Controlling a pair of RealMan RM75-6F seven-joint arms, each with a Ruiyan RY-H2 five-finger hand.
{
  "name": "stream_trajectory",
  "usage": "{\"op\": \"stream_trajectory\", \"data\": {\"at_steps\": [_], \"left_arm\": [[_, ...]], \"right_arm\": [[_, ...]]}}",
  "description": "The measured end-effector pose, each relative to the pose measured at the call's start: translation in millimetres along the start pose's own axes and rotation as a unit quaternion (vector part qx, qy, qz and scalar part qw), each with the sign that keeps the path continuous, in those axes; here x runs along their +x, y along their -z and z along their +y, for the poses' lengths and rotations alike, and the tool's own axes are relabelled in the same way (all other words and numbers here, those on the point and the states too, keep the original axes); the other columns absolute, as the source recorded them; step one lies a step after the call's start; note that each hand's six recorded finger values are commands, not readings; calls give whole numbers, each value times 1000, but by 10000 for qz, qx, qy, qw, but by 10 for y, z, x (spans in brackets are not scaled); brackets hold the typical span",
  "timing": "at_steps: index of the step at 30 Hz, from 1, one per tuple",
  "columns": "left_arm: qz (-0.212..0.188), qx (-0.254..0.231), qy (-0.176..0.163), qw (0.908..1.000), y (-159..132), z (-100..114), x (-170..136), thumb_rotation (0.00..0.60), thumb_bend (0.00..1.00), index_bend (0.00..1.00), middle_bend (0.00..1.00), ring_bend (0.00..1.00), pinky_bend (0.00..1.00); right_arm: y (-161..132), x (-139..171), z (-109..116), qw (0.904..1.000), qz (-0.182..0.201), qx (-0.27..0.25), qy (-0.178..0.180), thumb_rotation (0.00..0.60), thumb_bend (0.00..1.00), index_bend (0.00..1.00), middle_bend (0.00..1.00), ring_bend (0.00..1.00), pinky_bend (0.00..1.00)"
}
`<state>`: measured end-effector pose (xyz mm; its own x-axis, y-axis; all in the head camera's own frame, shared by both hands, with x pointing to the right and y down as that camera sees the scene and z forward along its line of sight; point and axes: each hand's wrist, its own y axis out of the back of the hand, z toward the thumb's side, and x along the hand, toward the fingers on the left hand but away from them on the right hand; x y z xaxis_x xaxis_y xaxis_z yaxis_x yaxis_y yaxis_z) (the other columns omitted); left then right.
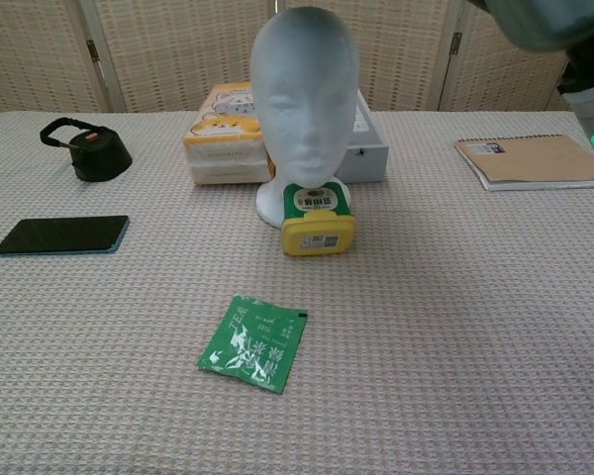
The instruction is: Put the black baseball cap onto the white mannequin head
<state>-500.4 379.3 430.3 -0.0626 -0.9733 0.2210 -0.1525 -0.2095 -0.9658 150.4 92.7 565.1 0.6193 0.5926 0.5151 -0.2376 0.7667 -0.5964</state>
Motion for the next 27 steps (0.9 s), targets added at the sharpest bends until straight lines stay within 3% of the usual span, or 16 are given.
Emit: {"op": "stream_trajectory", "data": {"at_steps": [9, 17, 21, 27], "left_arm": [[-26, -94, 14, 10000, 22, 38, -19, 600, 71, 60, 52, 42, 136], [-45, -142, -8, 9999, 34, 76, -45, 600, 70, 61, 52, 42, 136], [-59, -157, -10, 9999, 33, 81, -57, 600, 71, 61, 52, 42, 136], [-59, -169, 0, 9998, 41, 79, -49, 600, 71, 61, 52, 42, 136]], "right_arm": [[-324, -214, 273, 9973, 231, 677, -132, 600, 586, 824, 773, 816, 981], [-506, -247, 488, 9878, 523, 1444, -260, 600, 586, 824, 772, 816, 981], [-600, -174, 481, 9802, 798, 1761, -431, 600, 585, 824, 771, 816, 981], [-659, -80, 332, 9731, 885, 2014, -692, 600, 580, 823, 771, 816, 981]]}}
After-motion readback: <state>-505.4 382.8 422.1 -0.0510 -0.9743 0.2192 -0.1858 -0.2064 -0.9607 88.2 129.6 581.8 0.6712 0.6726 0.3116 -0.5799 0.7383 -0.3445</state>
